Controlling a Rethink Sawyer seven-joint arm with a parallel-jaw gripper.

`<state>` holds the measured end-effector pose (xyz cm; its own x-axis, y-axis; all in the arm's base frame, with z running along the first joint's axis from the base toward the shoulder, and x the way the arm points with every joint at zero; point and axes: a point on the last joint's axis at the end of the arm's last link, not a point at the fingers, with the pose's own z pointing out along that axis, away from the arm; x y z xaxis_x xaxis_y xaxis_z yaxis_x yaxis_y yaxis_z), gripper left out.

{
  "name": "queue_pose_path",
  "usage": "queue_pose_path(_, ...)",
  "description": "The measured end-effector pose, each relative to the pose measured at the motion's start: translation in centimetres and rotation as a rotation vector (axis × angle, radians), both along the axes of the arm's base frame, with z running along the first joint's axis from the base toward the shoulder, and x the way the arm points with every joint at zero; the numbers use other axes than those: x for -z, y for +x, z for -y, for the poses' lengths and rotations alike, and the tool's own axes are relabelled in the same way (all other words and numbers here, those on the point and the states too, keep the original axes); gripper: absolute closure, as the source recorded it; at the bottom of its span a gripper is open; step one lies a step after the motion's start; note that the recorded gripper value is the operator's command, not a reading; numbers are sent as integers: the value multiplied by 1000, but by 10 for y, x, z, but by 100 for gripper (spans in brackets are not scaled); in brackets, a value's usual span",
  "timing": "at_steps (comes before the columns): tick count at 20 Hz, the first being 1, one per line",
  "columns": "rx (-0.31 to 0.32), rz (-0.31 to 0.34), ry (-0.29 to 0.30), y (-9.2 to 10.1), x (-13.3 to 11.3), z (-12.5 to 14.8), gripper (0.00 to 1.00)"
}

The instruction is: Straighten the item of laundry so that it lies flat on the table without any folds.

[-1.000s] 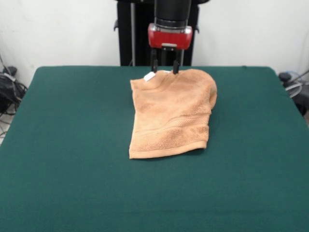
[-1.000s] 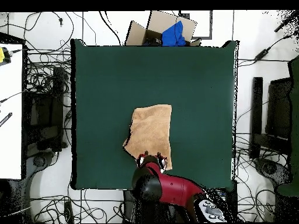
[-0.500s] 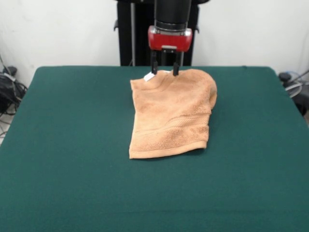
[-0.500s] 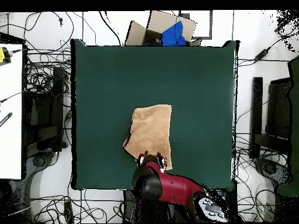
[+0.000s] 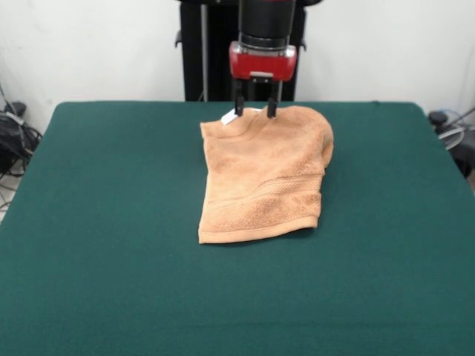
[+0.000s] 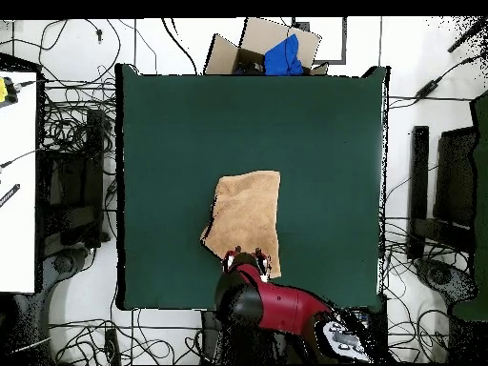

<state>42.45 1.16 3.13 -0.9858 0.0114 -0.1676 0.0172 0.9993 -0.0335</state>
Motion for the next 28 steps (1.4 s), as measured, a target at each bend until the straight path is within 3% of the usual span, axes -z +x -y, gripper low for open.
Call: queue_pose_path(28, 15, -14, 20, -17, 29, -3, 0)
